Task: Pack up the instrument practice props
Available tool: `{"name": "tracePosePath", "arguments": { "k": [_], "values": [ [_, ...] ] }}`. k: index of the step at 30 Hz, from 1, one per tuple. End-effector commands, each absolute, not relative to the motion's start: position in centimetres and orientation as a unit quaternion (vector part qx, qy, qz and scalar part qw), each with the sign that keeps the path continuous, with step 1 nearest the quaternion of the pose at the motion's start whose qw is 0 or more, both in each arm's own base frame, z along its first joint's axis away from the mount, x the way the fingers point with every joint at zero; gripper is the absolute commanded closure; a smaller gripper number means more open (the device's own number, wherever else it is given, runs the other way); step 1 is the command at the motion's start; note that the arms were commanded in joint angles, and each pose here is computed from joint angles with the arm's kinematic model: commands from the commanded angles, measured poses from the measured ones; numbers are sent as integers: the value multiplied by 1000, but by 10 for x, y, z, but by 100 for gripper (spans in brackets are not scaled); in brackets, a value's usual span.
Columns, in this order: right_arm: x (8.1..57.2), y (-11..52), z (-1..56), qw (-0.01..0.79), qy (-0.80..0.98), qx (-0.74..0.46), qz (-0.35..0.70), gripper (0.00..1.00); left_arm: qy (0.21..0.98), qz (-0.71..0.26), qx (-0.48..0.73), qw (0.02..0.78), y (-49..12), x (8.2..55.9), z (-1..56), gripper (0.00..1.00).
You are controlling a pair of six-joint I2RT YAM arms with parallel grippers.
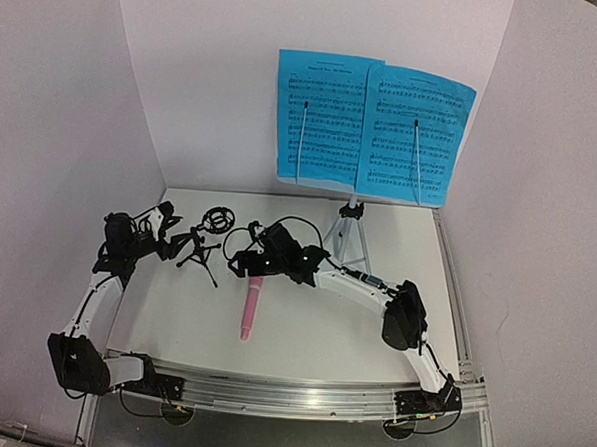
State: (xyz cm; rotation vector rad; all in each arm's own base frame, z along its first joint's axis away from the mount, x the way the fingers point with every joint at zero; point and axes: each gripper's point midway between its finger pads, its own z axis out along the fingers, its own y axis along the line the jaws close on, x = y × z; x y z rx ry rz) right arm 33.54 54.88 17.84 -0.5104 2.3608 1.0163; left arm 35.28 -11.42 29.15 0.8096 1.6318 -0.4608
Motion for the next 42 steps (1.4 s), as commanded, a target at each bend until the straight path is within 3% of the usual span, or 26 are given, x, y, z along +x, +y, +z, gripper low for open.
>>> {"name": "tracePosePath", "arguments": {
  "k": [1,8,17,23,28,33,42],
  "values": [
    [283,524,238,260,835,-267,404,9,673,-238,359,601,-137,322,317,34],
    [224,445,245,208,860,-225,409,9,652,-293,366,596,-176,290,334,36],
    [205,328,242,191,918,-27,346,11,613,-338,359,617,-234,286,361,37],
    [232,230,238,256,901,133,324,12,563,-379,369,635,-309,292,383,37],
    [273,194,234,259,902,146,312,9,496,-427,379,654,-382,289,396,35],
    [322,171,248,250,896,144,339,9,486,-478,363,636,-440,302,399,34],
    [363,159,256,249,889,123,365,9,478,-474,331,661,-485,346,399,34]
  ]
}}
